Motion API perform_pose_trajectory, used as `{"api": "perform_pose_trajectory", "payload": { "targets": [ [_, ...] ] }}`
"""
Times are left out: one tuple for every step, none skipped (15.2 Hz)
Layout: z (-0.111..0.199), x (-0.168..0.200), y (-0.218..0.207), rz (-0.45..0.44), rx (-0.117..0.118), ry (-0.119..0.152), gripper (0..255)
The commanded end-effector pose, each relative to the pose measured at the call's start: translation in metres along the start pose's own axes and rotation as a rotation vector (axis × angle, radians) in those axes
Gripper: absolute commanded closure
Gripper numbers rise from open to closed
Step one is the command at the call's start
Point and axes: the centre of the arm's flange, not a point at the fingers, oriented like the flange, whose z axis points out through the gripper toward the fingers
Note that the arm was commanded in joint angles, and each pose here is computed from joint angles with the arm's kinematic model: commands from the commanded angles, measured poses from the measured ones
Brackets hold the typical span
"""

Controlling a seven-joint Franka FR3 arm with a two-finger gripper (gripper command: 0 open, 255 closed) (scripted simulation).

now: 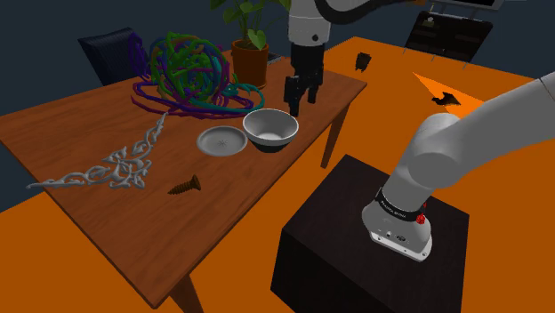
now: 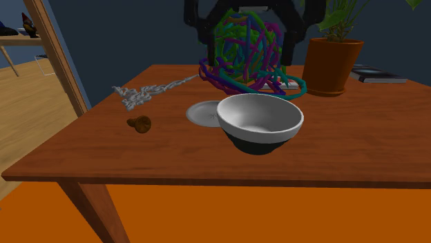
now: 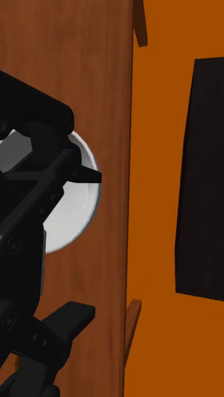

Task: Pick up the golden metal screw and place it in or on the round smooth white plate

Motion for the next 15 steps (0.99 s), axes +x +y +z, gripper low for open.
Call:
{"api": "perform_pose_trajectory", "payload": {
  "targets": [
    [0.009, 0.016, -0.020, 0.013, 0.008, -0.001, 0],
    [0.014, 0.023, -0.030, 0.019, 0.011, -0.002, 0],
    [0.019, 0.030, -0.039, 0.025, 0.014, -0.003, 0],
    [0.024, 0.037, -0.049, 0.030, 0.017, -0.004, 0],
    [0.029, 0.044, -0.058, 0.036, 0.020, -0.004, 0],
    [0.034, 0.051, -0.068, 0.042, 0.023, -0.005, 0],
    [0.039, 0.058, -0.078, 0.048, 0.027, -0.006, 0],
    [0.044, 0.065, -0.087, 0.054, 0.030, -0.007, 0],
    [0.049, 0.072, -0.097, 0.059, 0.033, -0.008, 0],
    [0.054, 0.079, -0.106, 0.065, 0.036, -0.009, 0],
    [0.059, 0.086, -0.116, 0.071, 0.039, -0.010, 0],
    [0.064, 0.094, -0.125, 0.077, 0.042, -0.011, 0],
    [0.068, 0.101, -0.135, 0.083, 0.045, -0.012, 0],
    [0.073, 0.108, -0.144, 0.088, 0.049, -0.013, 0],
    [0.078, 0.116, -0.153, 0.094, 0.052, -0.014, 0]
  ]
}}
